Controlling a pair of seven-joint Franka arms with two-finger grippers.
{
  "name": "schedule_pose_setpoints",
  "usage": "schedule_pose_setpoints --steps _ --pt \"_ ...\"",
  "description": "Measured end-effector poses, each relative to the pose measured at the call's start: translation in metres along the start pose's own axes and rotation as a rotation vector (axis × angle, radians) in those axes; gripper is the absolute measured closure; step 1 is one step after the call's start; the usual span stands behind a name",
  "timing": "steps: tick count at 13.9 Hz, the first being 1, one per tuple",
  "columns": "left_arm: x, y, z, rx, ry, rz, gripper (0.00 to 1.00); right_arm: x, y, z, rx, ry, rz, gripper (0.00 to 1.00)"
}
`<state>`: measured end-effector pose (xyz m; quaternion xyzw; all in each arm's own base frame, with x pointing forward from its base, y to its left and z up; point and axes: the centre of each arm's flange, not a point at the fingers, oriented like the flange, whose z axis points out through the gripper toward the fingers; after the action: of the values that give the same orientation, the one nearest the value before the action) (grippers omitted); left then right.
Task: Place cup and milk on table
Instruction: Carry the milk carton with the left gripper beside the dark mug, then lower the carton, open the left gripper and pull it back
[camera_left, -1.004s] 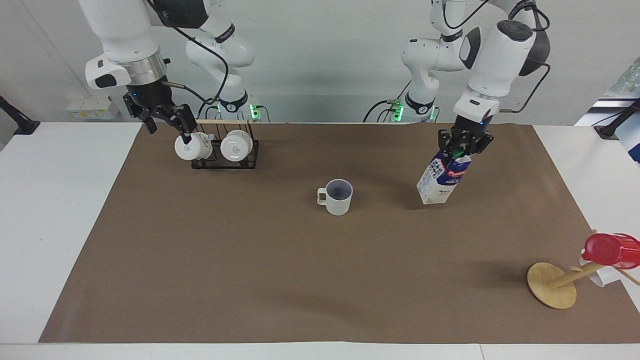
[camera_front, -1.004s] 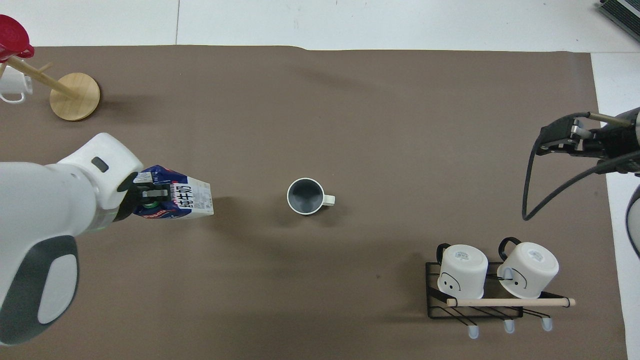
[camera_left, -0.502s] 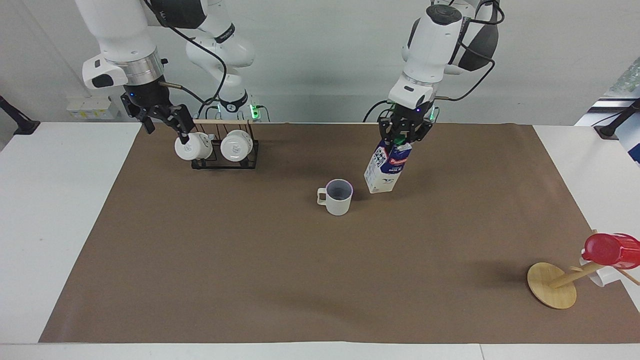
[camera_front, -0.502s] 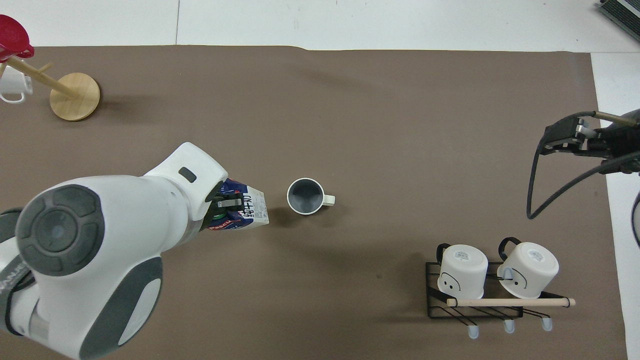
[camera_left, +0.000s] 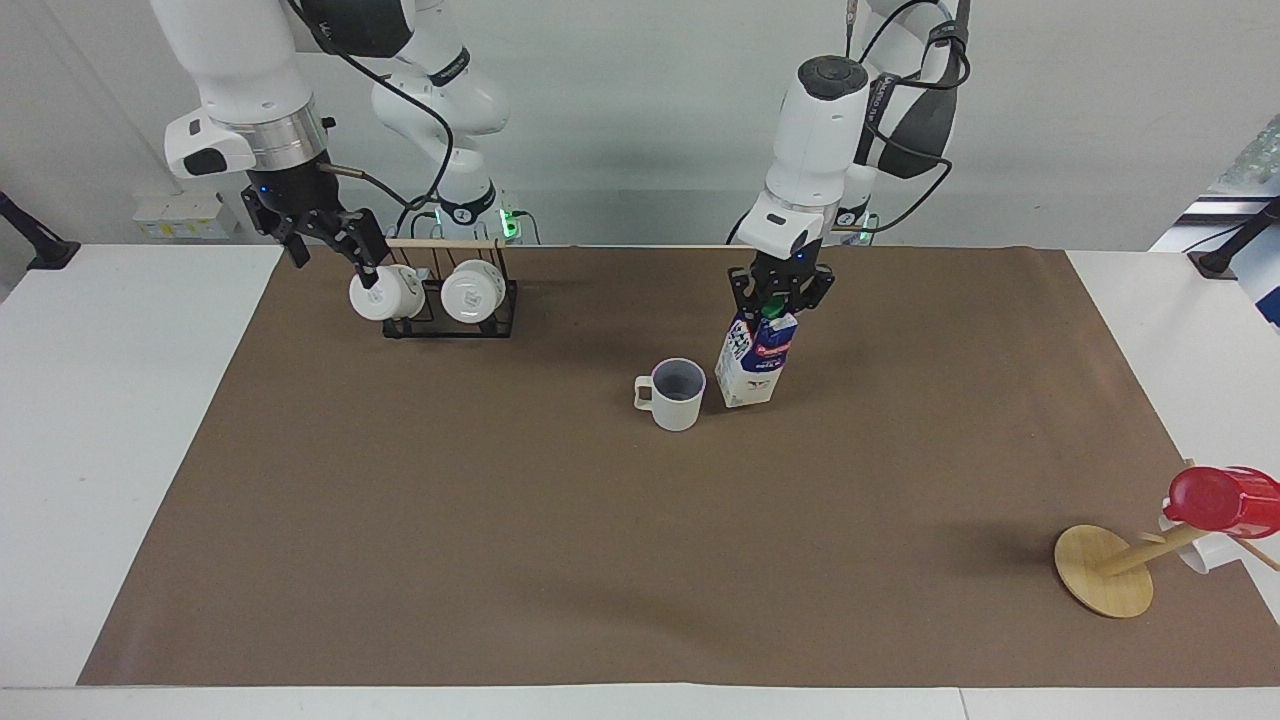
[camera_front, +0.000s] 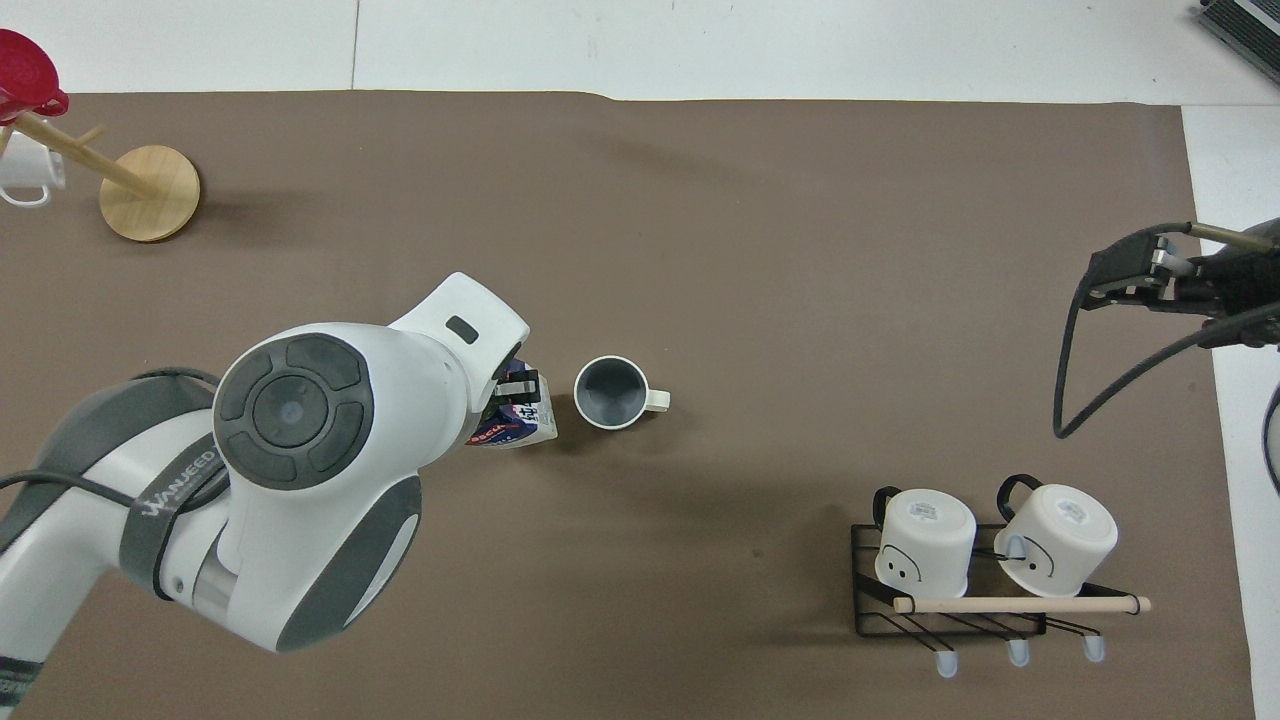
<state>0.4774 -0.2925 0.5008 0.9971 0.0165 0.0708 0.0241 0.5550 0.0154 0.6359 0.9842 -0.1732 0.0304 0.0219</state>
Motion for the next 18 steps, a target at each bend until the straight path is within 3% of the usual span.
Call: schedule_pose_setpoints --steps 13,16,18 --pt "0.007 -0.005 0.043 0.006 0.011 -0.007 0.49 0.0 0.0 0.0 0.0 0.0 0.0 0.0" --pt "0.007 -0.005 0.043 0.006 0.013 0.005 0.42 0.0 0.0 0.0 0.0 0.0 0.0 0.0" --pt "0.007 -0.005 0.043 0.006 0.013 0.021 0.25 0.0 0.0 0.0 0.0 0.0 0.0 0.0"
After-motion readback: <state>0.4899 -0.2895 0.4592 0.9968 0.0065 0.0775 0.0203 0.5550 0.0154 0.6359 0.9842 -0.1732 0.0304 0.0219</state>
